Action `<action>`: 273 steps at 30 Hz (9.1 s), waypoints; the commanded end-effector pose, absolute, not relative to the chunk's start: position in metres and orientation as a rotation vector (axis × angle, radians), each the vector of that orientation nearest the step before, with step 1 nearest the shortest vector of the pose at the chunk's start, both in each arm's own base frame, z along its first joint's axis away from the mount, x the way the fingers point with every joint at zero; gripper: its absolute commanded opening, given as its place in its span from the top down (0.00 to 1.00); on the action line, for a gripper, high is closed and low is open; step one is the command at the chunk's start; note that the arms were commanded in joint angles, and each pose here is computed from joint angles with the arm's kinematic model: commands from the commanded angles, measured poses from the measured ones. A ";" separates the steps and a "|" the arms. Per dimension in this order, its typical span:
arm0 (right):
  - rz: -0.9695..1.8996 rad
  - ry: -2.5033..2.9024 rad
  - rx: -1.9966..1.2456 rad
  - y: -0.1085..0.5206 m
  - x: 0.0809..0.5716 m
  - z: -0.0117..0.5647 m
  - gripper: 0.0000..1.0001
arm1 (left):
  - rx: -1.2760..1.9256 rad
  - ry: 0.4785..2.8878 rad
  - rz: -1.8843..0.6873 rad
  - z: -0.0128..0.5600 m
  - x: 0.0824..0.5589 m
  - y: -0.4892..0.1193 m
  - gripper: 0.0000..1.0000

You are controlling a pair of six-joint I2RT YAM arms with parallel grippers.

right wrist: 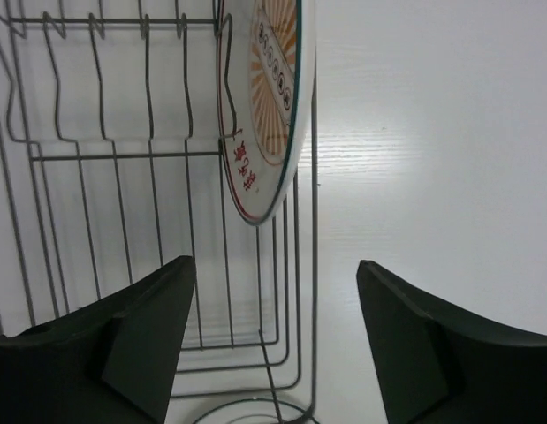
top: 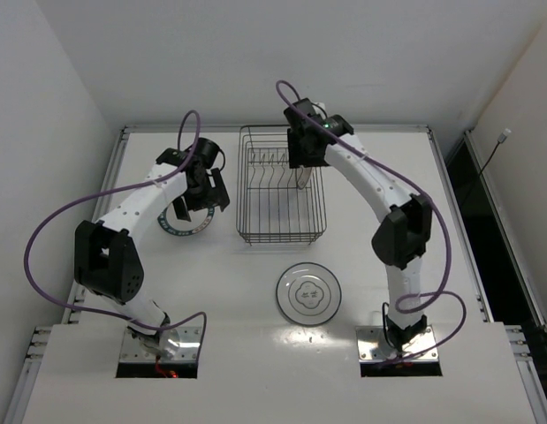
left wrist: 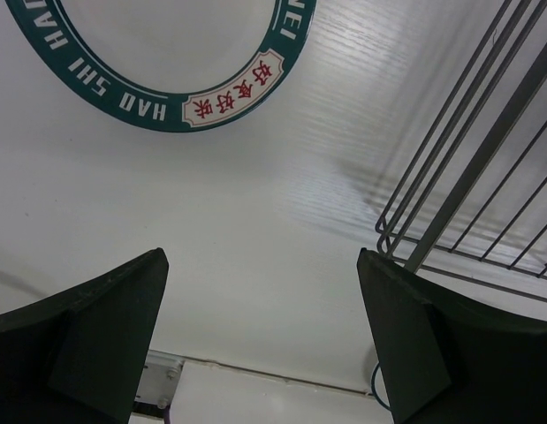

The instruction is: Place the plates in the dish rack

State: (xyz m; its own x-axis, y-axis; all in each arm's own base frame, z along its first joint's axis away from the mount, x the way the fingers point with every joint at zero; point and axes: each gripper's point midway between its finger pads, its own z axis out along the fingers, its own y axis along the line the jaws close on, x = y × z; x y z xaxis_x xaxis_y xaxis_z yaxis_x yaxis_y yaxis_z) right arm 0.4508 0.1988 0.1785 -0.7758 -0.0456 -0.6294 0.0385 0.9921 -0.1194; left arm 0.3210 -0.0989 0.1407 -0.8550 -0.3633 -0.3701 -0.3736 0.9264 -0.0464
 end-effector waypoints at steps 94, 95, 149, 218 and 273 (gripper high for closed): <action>-0.335 2.125 0.183 0.171 0.494 0.264 1.00 | -0.606 2.489 0.210 0.186 0.257 -0.042 0.12; -0.335 2.125 0.183 0.173 0.497 0.260 1.00 | -0.607 2.488 0.235 0.183 0.256 -0.039 0.12; 0.694 2.239 -0.363 0.234 0.298 0.357 0.00 | -1.105 2.184 -0.874 0.080 0.308 -0.041 0.12; 1.553 2.201 -0.243 0.293 0.388 0.257 0.29 | -0.643 1.937 -1.596 0.273 0.292 -0.187 1.00; -0.380 2.169 0.030 0.170 0.527 0.228 1.00 | -0.709 2.609 -0.710 0.177 0.265 -0.114 0.24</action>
